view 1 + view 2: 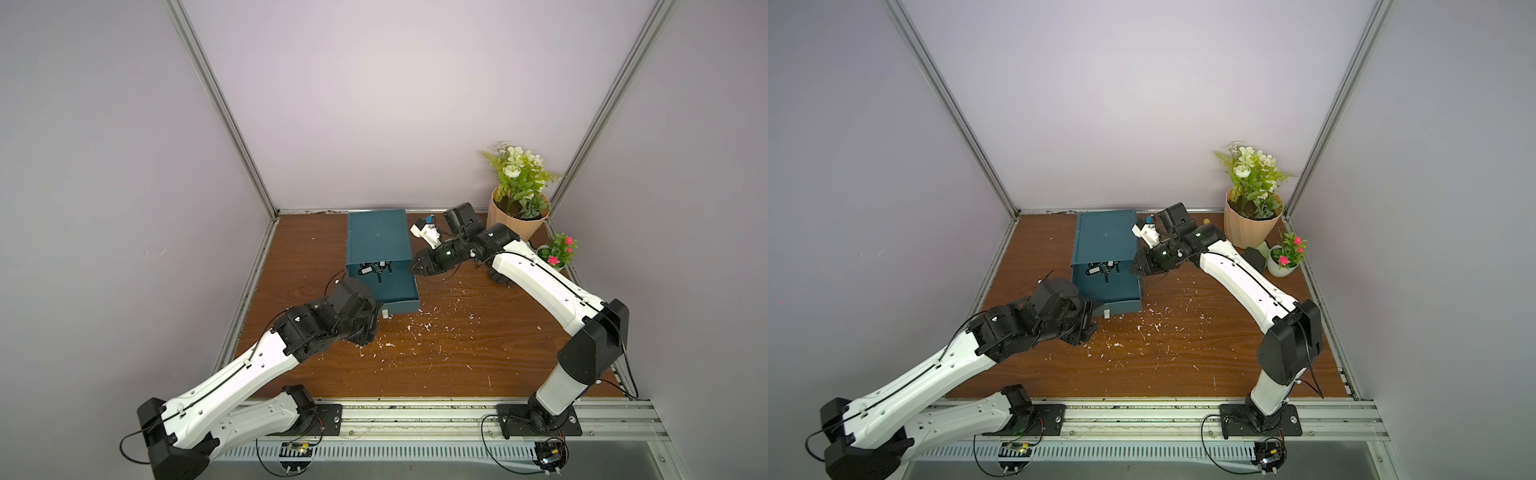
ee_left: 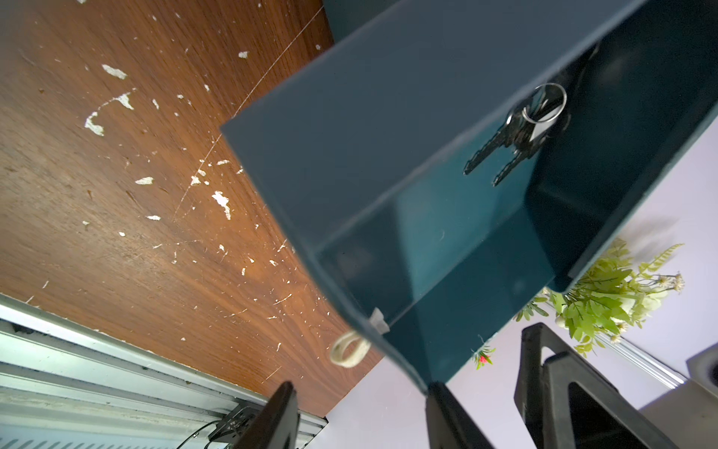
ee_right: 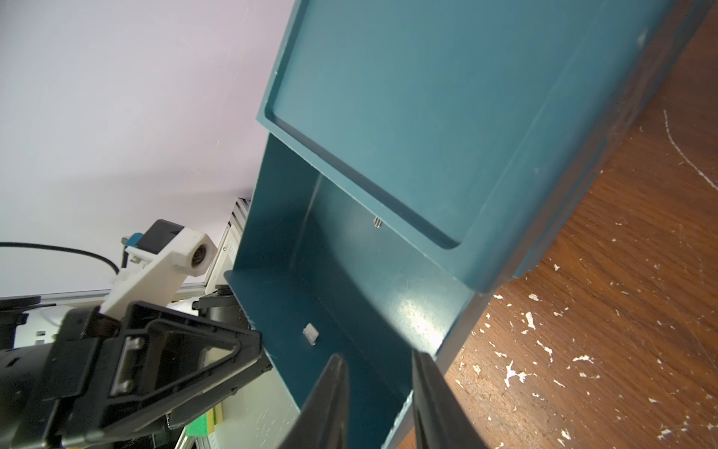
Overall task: Take the keys out of the drawer
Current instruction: Open the drawer in the storage box.
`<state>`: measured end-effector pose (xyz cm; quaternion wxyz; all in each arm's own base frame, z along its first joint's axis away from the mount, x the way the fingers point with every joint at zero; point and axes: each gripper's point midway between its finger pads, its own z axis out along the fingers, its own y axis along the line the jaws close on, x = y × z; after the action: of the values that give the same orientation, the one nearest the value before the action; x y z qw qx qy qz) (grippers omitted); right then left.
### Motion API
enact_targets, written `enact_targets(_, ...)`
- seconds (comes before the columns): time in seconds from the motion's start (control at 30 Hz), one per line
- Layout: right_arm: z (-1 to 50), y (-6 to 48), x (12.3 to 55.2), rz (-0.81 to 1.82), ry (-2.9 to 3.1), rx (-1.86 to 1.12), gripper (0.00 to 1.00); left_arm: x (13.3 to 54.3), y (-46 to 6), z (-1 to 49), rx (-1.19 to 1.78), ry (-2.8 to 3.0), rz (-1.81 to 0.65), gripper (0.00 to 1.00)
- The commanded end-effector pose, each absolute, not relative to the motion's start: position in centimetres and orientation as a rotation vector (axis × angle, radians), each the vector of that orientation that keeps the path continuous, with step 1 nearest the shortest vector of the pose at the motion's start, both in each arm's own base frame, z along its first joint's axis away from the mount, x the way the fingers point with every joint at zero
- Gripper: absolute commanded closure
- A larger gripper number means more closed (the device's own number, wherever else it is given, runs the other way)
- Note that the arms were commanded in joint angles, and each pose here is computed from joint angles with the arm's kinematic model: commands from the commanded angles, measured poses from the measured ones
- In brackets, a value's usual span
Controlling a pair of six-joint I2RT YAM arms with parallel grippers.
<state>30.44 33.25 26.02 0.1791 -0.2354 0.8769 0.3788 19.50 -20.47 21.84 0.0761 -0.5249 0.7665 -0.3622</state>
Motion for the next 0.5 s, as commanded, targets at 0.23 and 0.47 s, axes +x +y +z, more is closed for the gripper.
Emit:
enact_targets(0.23,28.55,33.14,29.85,1.081,2.413,-0.688,0.66,16.64,-19.64,21.22,-1.583,2.411,-0.995,0.45)
enact_targets(0.47,28.54,33.46,30.05,1.092,2.416,-0.682,0.66,16.58,-19.66,21.52,-1.575,2.409,-1.008,0.46)
